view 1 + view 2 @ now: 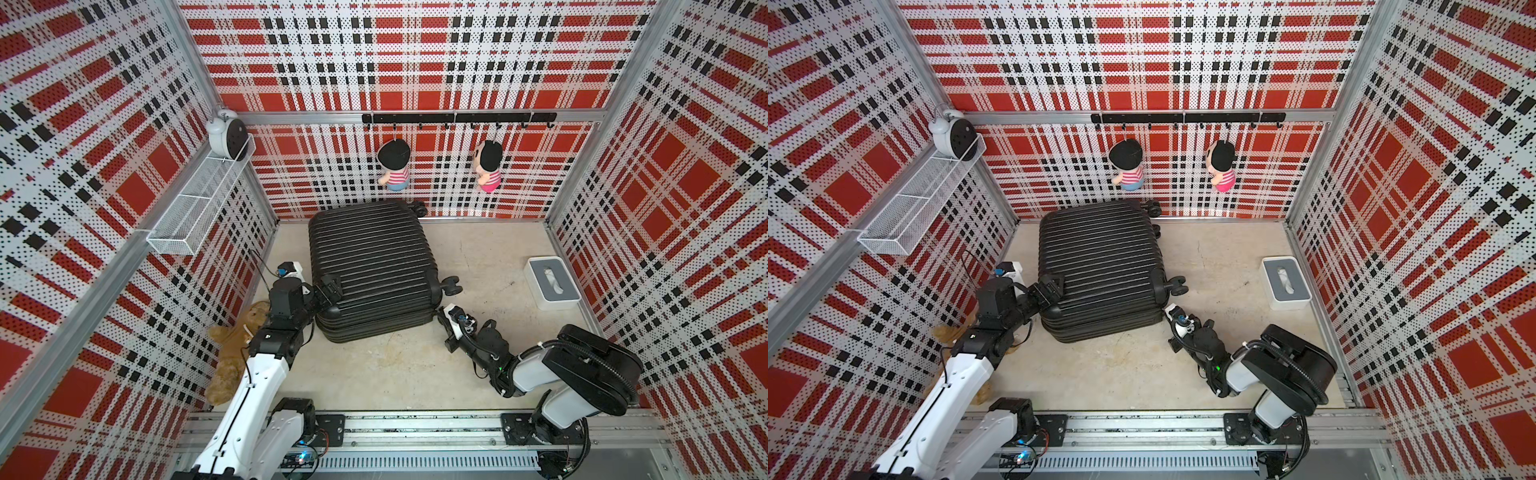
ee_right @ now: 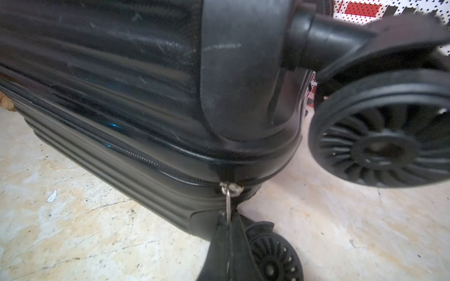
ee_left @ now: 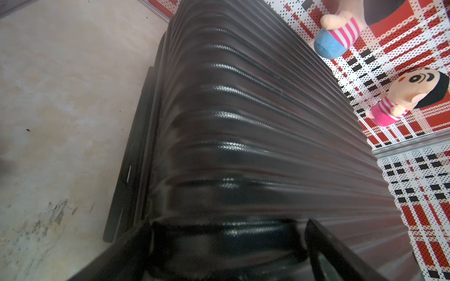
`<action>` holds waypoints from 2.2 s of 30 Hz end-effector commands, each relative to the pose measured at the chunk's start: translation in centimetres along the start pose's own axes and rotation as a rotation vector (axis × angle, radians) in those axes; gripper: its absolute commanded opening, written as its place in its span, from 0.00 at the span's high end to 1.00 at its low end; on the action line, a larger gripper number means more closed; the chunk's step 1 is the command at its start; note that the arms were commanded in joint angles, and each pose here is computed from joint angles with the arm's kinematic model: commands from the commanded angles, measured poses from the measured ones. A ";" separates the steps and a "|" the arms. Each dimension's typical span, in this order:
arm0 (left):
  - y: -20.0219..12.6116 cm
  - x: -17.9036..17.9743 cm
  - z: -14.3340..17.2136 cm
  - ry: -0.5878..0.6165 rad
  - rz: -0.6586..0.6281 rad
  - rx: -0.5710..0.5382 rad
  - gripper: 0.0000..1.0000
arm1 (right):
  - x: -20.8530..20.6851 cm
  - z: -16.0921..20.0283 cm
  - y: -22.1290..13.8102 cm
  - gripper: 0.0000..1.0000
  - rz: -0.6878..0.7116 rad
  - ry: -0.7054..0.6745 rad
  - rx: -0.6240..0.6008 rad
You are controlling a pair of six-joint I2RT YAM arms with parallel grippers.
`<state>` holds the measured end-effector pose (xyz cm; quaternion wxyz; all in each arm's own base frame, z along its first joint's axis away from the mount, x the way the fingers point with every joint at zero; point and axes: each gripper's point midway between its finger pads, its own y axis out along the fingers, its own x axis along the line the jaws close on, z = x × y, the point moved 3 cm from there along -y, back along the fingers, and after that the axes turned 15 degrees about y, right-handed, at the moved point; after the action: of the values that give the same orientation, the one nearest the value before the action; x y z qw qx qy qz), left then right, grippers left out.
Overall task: Open the suitcase zippers
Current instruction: Unzip the zipper on the suitcase.
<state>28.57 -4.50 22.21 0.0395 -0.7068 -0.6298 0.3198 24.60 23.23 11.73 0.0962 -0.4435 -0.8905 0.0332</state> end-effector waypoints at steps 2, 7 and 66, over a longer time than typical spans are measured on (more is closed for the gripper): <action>0.4 -4.0 4.6 -0.015 0.219 0.168 0.02 | 2.2 -1.1 -0.2 1.00 -0.110 -0.004 -0.033; 0.2 -5.7 5.6 0.000 0.263 0.181 0.02 | 2.4 -1.2 -0.4 1.00 -0.116 -0.007 -0.037; 0.3 -14.1 12.2 0.047 0.448 0.274 0.02 | 7.3 -1.1 -0.3 1.00 -0.229 -0.029 0.020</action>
<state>25.69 -17.10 20.54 0.0218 -0.7856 -0.5192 0.3359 21.01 28.15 12.33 0.0981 -0.3562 -0.9271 0.0624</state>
